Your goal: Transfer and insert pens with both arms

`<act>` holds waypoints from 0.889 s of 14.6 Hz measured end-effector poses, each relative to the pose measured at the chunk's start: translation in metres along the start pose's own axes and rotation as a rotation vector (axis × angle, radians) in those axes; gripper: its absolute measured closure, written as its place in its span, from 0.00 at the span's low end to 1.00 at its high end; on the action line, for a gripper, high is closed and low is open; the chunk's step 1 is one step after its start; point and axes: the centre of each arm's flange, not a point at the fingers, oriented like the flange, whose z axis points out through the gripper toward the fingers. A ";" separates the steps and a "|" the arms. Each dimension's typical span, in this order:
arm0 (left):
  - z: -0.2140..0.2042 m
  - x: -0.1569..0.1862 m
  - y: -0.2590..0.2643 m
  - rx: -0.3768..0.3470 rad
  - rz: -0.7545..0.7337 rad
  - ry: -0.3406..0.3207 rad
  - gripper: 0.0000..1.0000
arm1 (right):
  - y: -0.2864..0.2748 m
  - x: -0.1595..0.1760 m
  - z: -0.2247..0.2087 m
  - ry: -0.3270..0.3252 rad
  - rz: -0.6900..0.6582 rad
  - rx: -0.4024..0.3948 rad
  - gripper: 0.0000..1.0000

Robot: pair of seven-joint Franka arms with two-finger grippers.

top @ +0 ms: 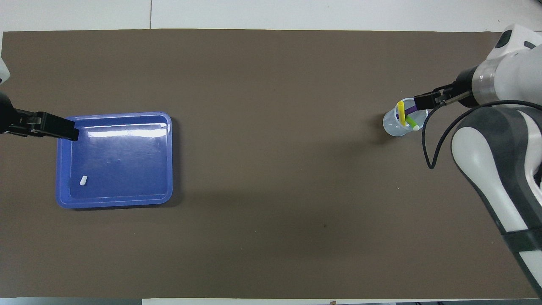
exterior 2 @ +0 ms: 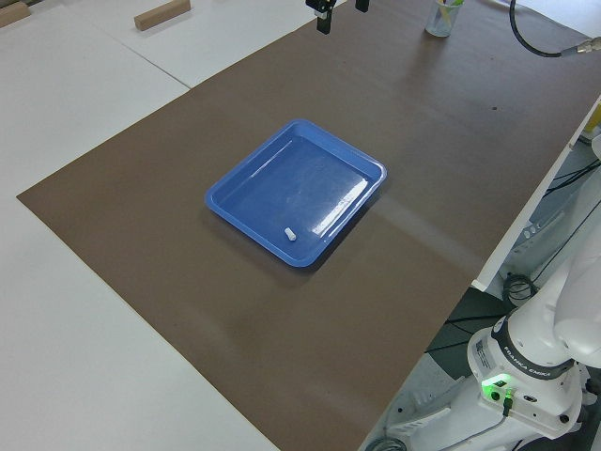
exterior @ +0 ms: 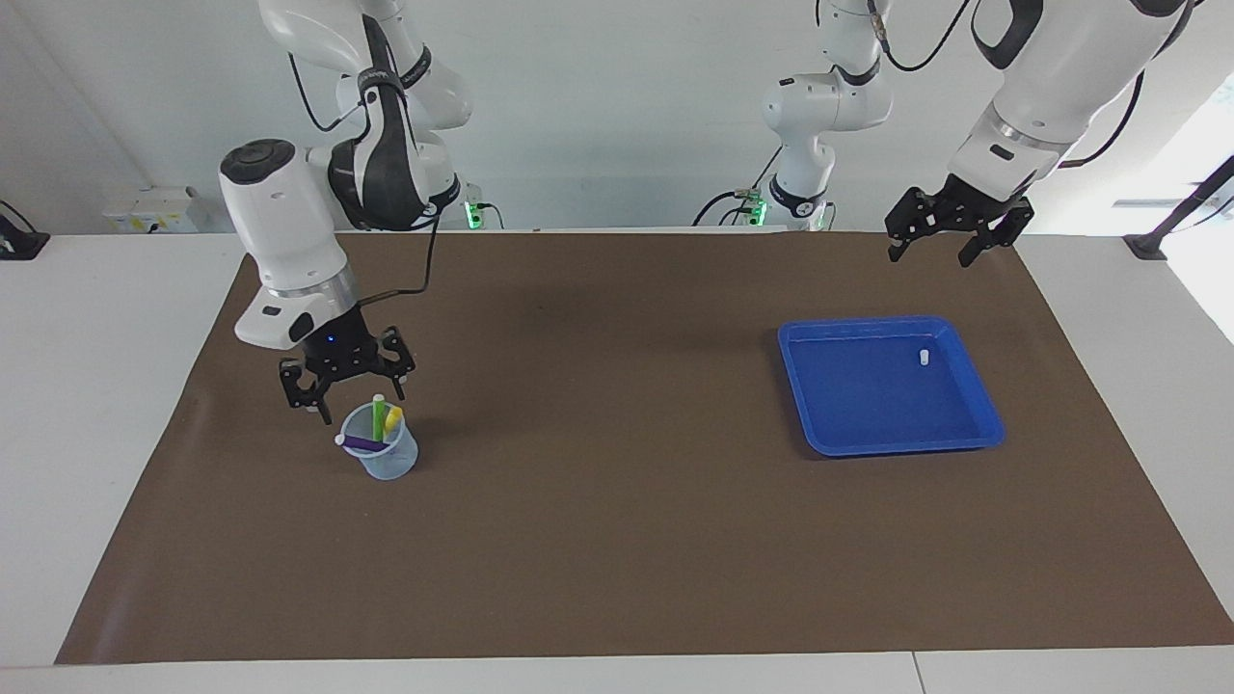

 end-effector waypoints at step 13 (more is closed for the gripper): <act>0.017 0.005 0.016 0.044 0.043 -0.004 0.00 | -0.008 -0.015 -0.107 -0.166 0.304 0.013 0.00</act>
